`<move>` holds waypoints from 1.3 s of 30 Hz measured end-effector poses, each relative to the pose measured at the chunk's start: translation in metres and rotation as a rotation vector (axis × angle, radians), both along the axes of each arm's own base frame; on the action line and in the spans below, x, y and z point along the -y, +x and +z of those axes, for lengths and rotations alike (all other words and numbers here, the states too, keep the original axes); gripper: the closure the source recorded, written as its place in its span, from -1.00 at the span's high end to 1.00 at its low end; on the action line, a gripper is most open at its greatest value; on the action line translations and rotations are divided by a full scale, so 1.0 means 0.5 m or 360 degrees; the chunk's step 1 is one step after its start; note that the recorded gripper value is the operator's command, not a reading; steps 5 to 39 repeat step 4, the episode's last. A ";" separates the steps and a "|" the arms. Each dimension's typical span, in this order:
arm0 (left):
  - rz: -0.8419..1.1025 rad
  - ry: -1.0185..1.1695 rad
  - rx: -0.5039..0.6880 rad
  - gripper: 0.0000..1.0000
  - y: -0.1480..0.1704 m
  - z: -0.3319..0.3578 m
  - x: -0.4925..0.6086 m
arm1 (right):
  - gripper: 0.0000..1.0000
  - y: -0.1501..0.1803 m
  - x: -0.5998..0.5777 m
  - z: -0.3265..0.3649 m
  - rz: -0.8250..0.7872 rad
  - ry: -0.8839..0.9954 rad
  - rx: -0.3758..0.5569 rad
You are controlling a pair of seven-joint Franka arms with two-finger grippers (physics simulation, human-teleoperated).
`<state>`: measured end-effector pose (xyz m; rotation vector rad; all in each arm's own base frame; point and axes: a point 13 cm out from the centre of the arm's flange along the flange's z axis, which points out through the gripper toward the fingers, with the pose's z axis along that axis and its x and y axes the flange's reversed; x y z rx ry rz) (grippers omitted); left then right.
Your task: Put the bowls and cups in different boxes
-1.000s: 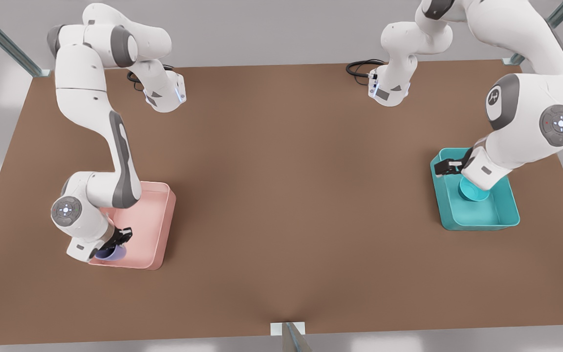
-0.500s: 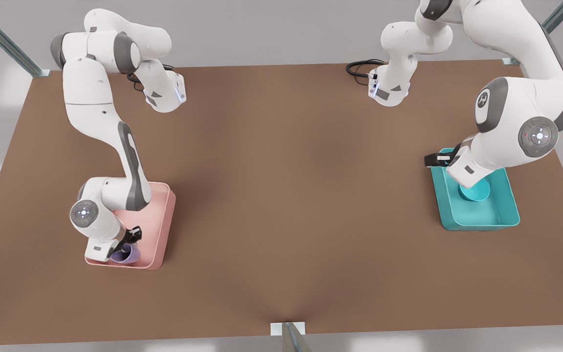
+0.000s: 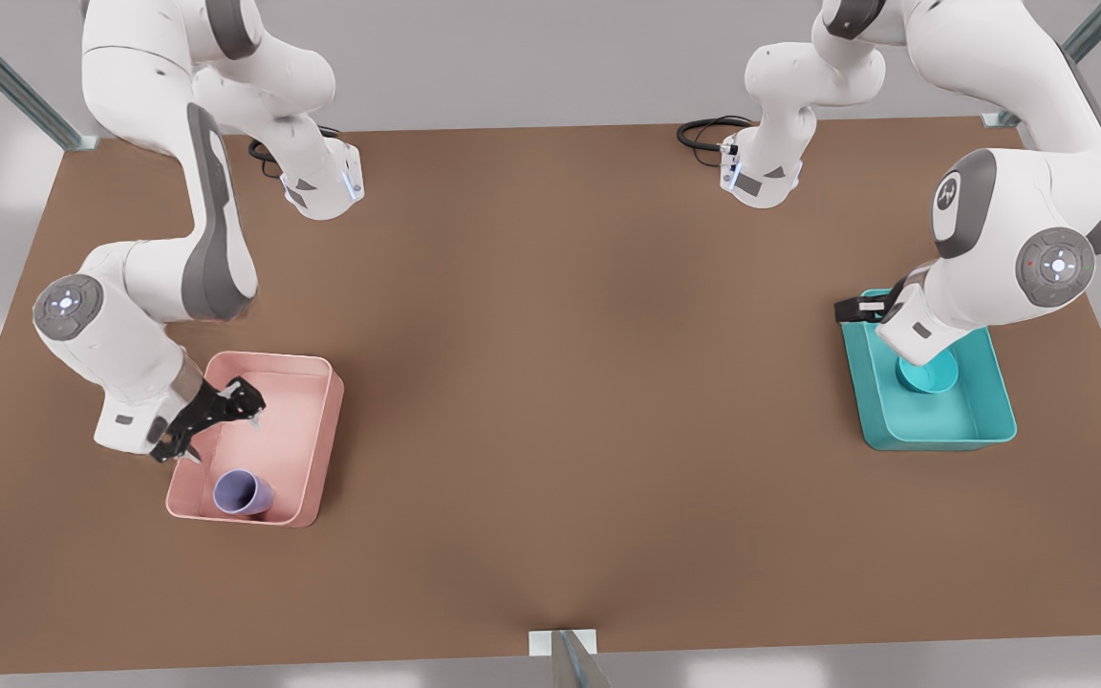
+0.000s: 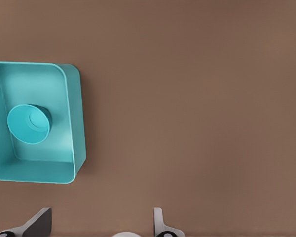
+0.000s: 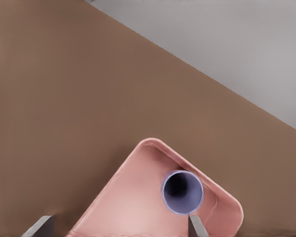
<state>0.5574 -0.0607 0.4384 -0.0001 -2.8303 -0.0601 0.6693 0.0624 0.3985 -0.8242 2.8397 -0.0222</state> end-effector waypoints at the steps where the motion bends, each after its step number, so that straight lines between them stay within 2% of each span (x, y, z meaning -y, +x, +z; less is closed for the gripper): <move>1: 0.0001 0.0000 0.0000 1.00 0.000 0.000 -0.001 | 1.00 -0.048 -0.020 0.083 0.0006 0.0007 -0.0003; 2: 0.0001 0.0000 0.0000 1.00 0.000 0.000 0.000 | 1.00 -0.096 -0.031 0.142 0.0001 0.0011 -0.0026; 4: -0.0002 0.0001 0.0000 1.00 0.000 0.000 0.001 | 1.00 -0.166 -0.035 0.175 -0.0035 -0.0001 -0.0136; 39: -0.0002 0.0001 0.0000 1.00 0.000 0.000 0.001 | 1.00 -0.166 -0.035 0.175 -0.0035 -0.0001 -0.0136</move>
